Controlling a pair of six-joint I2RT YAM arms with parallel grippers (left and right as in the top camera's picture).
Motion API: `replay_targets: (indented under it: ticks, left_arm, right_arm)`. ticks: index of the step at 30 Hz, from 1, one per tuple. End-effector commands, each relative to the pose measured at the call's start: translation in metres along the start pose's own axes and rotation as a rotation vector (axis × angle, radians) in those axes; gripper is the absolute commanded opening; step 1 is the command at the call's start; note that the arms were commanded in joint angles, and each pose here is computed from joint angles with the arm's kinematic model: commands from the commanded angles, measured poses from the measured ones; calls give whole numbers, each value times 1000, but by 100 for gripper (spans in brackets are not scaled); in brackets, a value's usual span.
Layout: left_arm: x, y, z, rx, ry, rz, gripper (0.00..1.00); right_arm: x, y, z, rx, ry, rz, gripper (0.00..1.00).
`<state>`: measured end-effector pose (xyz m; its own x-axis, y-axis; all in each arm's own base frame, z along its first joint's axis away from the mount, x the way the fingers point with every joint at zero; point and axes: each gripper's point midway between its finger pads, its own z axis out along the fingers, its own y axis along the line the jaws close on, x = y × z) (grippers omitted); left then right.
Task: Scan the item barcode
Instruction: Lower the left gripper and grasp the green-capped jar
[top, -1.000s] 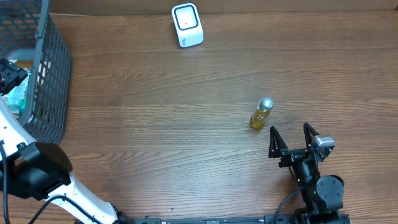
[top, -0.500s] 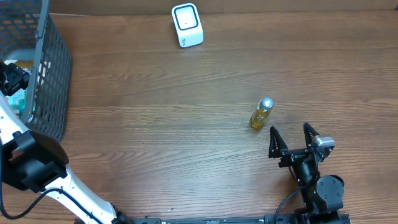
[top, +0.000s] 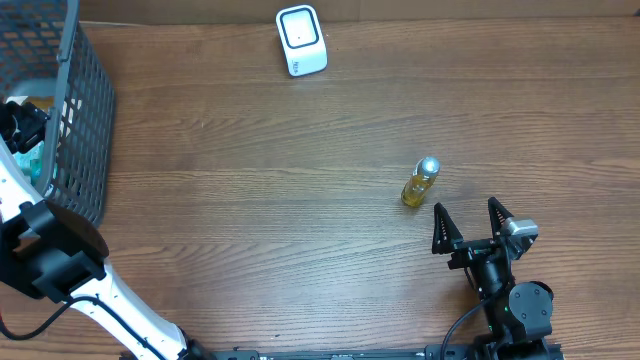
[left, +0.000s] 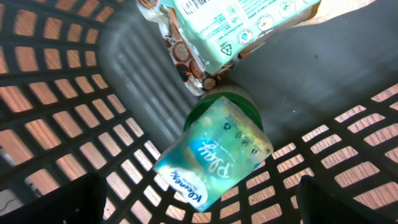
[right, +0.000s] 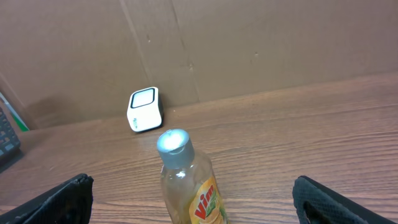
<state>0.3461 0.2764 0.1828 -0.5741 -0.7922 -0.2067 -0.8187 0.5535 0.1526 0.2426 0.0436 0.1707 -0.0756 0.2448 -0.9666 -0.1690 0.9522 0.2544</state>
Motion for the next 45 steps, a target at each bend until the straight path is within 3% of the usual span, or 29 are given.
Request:
replay_targets:
  ticks: [1, 22, 45]
  left_arm:
    - [1, -3, 11, 27, 33, 20, 100]
    - [11, -14, 69, 59, 187, 75, 100]
    - [15, -20, 102, 42, 244, 84, 98]
  right_arm:
    - [1, -1, 0, 4, -8, 0, 100]
    - [1, -1, 0, 4, -8, 0, 100]
    - [1, -1, 0, 4, -8, 0, 100]
